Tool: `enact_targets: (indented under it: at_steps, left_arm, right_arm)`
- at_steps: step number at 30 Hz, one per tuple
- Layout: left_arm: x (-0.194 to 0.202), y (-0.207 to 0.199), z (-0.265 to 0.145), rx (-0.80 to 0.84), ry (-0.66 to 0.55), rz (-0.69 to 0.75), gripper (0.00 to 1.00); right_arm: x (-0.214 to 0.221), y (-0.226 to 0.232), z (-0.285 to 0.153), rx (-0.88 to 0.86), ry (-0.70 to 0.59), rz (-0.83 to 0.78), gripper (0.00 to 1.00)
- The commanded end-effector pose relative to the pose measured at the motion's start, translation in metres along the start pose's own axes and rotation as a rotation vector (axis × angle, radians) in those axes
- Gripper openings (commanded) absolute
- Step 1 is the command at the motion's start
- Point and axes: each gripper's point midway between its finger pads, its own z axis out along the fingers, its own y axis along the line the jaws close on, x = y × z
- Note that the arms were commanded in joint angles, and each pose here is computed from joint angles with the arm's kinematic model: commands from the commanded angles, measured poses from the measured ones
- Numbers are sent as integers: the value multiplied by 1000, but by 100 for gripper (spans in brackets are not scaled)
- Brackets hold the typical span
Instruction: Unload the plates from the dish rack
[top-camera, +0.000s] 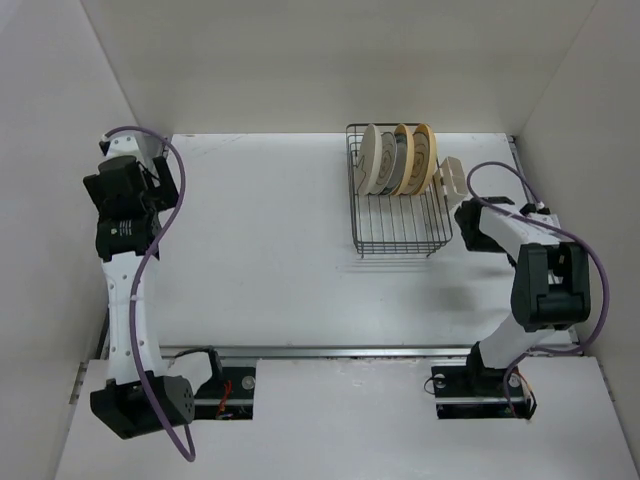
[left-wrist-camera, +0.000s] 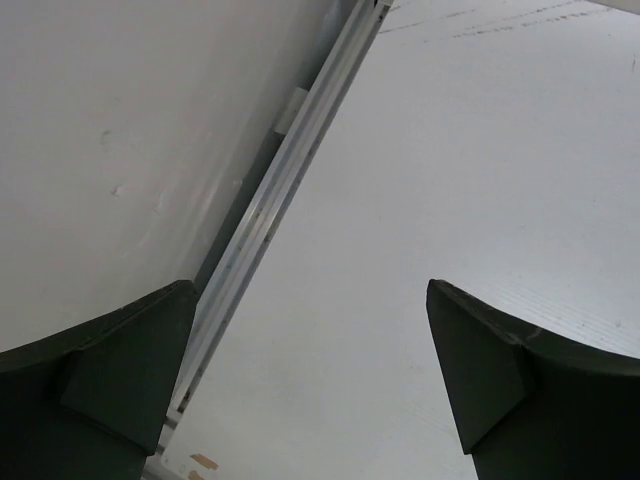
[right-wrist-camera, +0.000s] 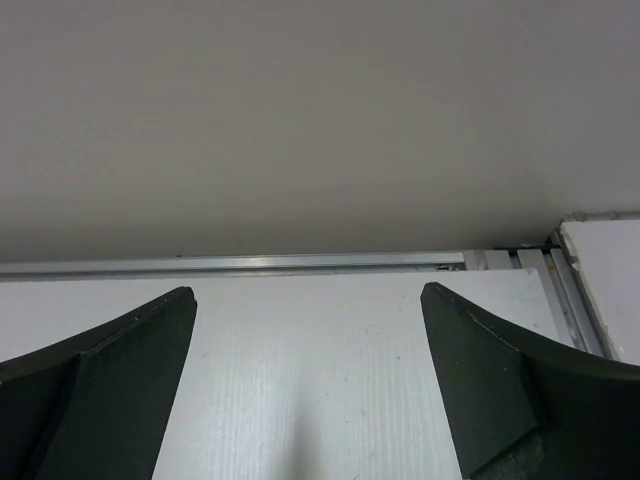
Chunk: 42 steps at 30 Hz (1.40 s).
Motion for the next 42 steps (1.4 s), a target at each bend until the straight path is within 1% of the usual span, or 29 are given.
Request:
enact_targets:
  at_steps: [1, 2, 3, 4, 5, 7, 8, 9, 10, 11, 12, 14, 15, 16, 17, 18, 19, 22, 24, 25, 26, 27, 28, 30, 31, 32, 34, 37, 42]
  left_arm:
    - [-31, 7, -19, -33, -83, -2, 100]
    - [-37, 9, -21, -33, -98, 9, 100]
    - [-39, 8, -23, -24, -99, 24, 100]
    - [-40, 8, -26, -13, -108, 49, 100]
    - [-37, 8, -27, -13, -93, 62, 100]
    - [-34, 0, -32, 52, -74, 106, 100]
    - [-28, -7, -33, 99, -54, 152, 100]
    - [-17, -11, -37, 161, -15, 271, 100]
    - [-15, -27, -44, 273, -14, 330, 100]
    - [-12, -30, -51, 313, -9, 373, 100]
    - [-1, -31, -54, 344, 26, 421, 100]
    - [-1, -33, -54, 360, 30, 432, 100]
    - [-6, -33, -56, 358, 18, 431, 100]
    - [-2, -34, -54, 361, 37, 432, 100]
    - [-7, -33, -53, 361, 27, 456, 100]
    - [-9, -33, -50, 362, 28, 467, 100]
    - [-11, -36, -48, 373, 27, 477, 100]
    - [-21, -46, -35, 414, 18, 495, 100]
    - [-36, -56, -30, 453, -21, 490, 100]
    - [-35, -62, -16, 472, 2, 490, 100]
    - [-40, -67, -9, 481, -4, 469, 100]
    - [-42, -70, -2, 481, 5, 442, 100]
    - [-45, -79, 11, 504, 24, 418, 100]
    - [-50, -86, 23, 512, 30, 375, 100]
    - [-57, -92, 26, 526, 13, 368, 100]
    - [-53, -100, 37, 529, 29, 368, 99]
    - [-61, -110, 45, 522, -8, 381, 99]
    - [-60, -126, 58, 521, -19, 427, 99]
    - [-47, -138, 77, 492, 22, 474, 99]
  right_arm:
    - [-77, 22, -10, -95, -165, 45, 100]
    - [-90, 27, -16, -113, -180, 37, 100]
    - [-102, 32, -23, -126, -198, -29, 100]
    - [-132, 49, -42, -181, -236, 38, 100]
    - [-148, 57, -54, -211, -253, 72, 100]
    - [-174, 72, -78, -259, -263, 90, 100]
    - [-204, 84, -98, -297, -239, 198, 100]
    - [-206, 95, -110, -320, -219, 197, 100]
    - [-214, 101, -122, -337, -219, 167, 100]
    - [-233, 107, -142, -379, -198, 213, 100]
    - [-228, 118, -154, -397, -193, 178, 100]
    - [-230, 129, -166, -415, -151, 115, 100]
    - [-227, 149, -179, -457, -38, 136, 100]
    - [-225, 165, -185, -487, 25, 128, 100]
    - [-223, 178, -190, -588, -13, -269, 100]
    - [-221, 244, -243, -1019, 103, -173, 98]
    - [-214, 249, -254, -1143, 96, -212, 98]
    - [-227, 263, -266, -1275, 119, -116, 99]
    - [-220, 276, -272, -1341, 128, -140, 99]
    - [-219, 280, -279, -1416, 149, -167, 99]
    - [-195, 291, -286, -1440, 182, -225, 96]
    - [-184, 295, -286, -1450, 204, -257, 91]
    - [-170, 296, -285, -1442, 224, -298, 83]
    - [-141, 306, -286, -1430, 252, -358, 74]
    - [-134, 308, -284, -1415, 254, -370, 62]
    - [-128, 308, -276, -1371, 248, -388, 56]
    - [-118, 309, -270, -1321, 268, -380, 48]
    - [-101, 311, -269, -1314, 280, -410, 46]
    - [-80, 316, -258, -1236, 275, -442, 44]
